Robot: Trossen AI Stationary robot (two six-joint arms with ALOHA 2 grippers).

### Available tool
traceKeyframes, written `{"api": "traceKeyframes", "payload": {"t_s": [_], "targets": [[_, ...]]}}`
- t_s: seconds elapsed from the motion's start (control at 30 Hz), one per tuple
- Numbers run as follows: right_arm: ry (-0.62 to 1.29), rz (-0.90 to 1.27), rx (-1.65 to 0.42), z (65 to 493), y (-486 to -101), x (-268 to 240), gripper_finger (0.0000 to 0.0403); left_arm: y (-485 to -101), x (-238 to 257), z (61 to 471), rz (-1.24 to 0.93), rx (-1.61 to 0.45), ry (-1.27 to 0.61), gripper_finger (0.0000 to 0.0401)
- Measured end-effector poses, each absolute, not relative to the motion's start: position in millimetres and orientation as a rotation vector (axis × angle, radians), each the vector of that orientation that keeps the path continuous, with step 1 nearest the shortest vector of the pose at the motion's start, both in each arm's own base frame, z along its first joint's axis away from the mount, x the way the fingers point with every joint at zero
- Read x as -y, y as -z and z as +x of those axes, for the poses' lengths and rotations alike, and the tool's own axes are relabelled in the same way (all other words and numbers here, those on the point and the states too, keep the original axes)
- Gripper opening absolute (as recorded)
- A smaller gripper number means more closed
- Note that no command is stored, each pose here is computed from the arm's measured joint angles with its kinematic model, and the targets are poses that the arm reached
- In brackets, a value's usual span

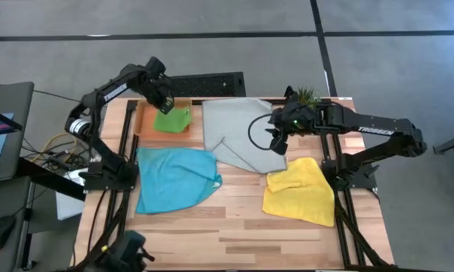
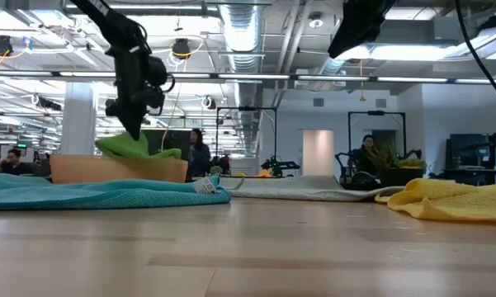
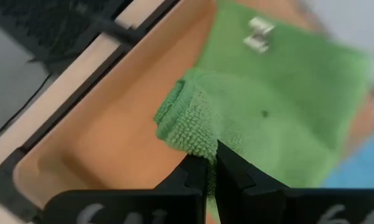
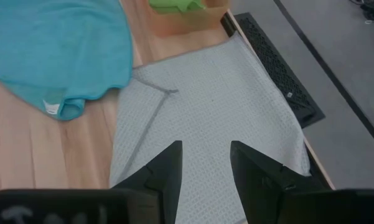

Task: Fold microfiber towels
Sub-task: Put the green microfiber towel into the orange bin

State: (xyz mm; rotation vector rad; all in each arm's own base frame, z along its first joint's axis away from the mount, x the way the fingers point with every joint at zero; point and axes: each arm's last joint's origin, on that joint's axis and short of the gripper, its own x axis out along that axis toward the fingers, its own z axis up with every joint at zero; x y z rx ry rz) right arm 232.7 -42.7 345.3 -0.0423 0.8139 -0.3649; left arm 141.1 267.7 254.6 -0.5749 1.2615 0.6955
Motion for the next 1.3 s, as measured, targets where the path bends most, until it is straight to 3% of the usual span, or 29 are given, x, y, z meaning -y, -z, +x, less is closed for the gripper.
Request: {"api": "traceKeyframes", "payload": {"t_s": [0.5,1.0,1.13,1.3], "targets": [[0.366,-0.041,-0.813,232.7,-345.3,42.8,0.0159,-237.1,-281.9,137.8,-0.488,-1.434,-0.91,0.0],[0.369,-0.034,-0.811,232.7,-345.3,42.8,0.0159,-223.6,-284.4,138.6,-0.513,-1.511,-0.882,0.0001],[0.369,-0.034,-0.811,232.7,-345.3,42.8,0.0159,-223.7,-284.1,137.9,-0.518,-1.519,-0.902,0.0021],[0.37,-0.034,-0.811,232.7,-345.4,42.8,0.0159,-223.7,-282.7,136.4,-0.525,-1.543,-0.93,0.0081]]}}
